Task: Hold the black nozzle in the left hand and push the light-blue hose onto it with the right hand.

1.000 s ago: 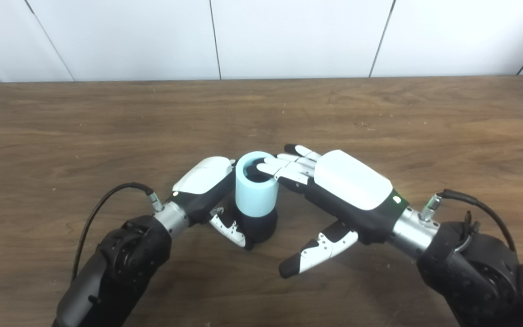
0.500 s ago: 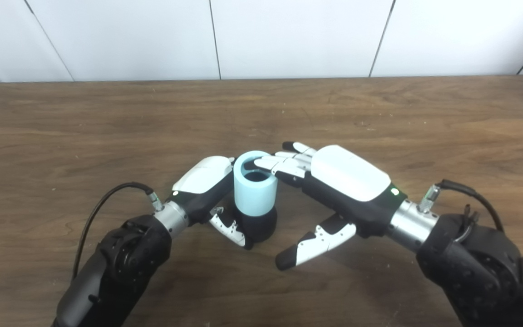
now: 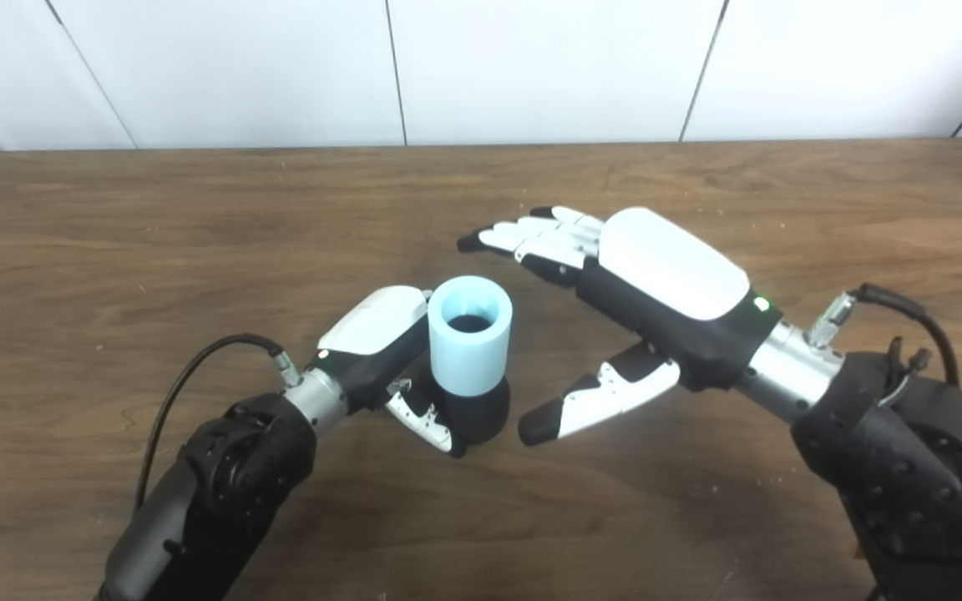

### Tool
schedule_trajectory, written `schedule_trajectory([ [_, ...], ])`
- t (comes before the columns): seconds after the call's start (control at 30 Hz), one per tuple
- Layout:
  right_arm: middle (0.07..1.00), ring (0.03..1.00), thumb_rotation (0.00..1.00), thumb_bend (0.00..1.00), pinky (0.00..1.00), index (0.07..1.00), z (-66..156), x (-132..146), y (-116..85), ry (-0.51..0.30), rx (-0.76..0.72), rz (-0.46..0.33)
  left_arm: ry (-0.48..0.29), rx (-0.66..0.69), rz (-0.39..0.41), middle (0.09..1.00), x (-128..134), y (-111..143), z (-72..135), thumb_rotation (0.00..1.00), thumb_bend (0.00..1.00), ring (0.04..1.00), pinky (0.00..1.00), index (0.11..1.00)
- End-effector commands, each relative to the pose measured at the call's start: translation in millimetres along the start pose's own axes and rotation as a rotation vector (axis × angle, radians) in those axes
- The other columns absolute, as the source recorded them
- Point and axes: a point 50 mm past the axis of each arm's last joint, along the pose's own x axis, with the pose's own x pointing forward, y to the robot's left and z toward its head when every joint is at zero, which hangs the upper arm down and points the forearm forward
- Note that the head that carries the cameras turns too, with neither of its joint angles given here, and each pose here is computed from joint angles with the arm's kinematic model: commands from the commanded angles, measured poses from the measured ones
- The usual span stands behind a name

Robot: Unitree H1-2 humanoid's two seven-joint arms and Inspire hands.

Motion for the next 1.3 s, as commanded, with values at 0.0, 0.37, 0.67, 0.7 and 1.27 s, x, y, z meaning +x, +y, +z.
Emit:
schedule_trajectory([
  [0.0, 0.911, 0.920, 0.87, 0.57, 0.94, 0.904, 6.2, 2.2, -15.7, -0.027, -0.041, -0.062, 0.047, -0.009, -0.071, 0.498, -0.8, -9.3, -12.7, 0.00, 0.52, 0.633, 0.93, 0.479],
  [0.37, 0.910, 0.918, 0.84, 0.55, 0.92, 0.901, -1.9, 7.4, -11.4, 0.005, -0.047, -0.076, 0.021, -0.022, 0.098, 0.721, -4.9, 7.4, -11.9, 0.00, 0.82, 0.746, 0.84, 0.654],
  [0.67, 0.913, 0.912, 0.83, 0.54, 0.92, 0.916, -16.4, 10.8, -7.3, 0.054, -0.043, -0.053, 0.025, 0.064, 0.171, 0.837, -13.1, 44.4, 3.8, 0.14, 1.00, 0.841, 0.97, 0.822],
  [0.7, 0.913, 0.908, 0.83, 0.55, 0.91, 0.920, -18.6, 10.8, -6.6, 0.064, -0.043, -0.050, 0.024, 0.065, 0.179, 0.840, -15.6, 50.5, 6.6, 0.16, 1.00, 0.843, 0.97, 0.824],
  [1.27, 0.912, 0.911, 0.84, 0.56, 0.93, 0.919, -41.3, 10.7, -6.8, 0.169, -0.033, -0.044, 0.016, 0.016, 0.270, 0.848, -50.8, 118.8, -4.1, 0.22, 1.00, 0.854, 0.88, 0.841],
])
